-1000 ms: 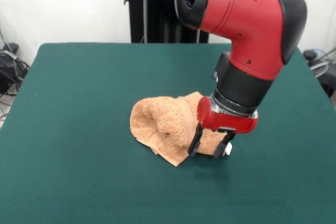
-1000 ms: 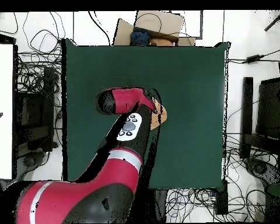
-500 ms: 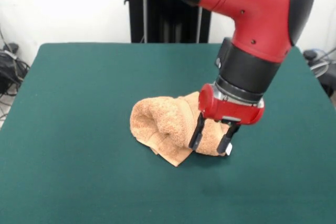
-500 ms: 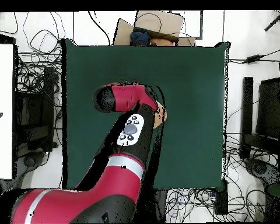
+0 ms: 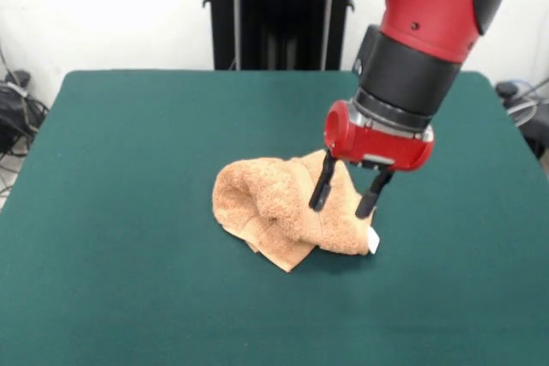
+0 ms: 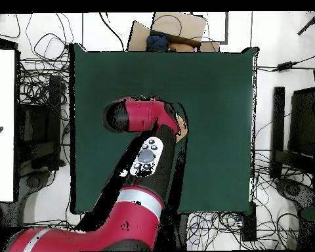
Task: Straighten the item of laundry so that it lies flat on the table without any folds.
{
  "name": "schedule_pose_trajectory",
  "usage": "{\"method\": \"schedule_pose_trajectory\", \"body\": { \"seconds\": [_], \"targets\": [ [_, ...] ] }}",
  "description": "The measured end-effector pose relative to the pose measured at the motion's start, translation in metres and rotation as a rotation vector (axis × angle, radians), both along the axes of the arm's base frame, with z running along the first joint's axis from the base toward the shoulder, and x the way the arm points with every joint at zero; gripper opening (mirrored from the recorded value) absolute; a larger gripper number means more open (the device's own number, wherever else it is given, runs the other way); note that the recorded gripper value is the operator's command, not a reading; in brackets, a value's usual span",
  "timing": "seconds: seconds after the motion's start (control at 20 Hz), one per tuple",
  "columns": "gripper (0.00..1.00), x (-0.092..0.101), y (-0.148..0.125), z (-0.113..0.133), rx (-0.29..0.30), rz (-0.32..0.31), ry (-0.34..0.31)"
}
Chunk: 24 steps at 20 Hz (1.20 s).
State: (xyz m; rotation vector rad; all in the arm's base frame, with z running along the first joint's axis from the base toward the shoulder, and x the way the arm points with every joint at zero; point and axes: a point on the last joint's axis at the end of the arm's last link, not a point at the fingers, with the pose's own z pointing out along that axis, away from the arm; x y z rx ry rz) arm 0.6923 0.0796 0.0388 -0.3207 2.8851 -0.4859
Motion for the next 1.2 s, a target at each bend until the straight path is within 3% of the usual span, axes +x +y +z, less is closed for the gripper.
{"method": "schedule_pose_trajectory", "body": {
  "seconds": [0.6, 1.2],
  "targets": [
    [1.00, -0.047, 0.000, -0.001, 0.007, -0.013, 0.028],
    [1.00, -0.091, -0.003, -0.017, 0.011, 0.001, -0.014]
  ]
}}
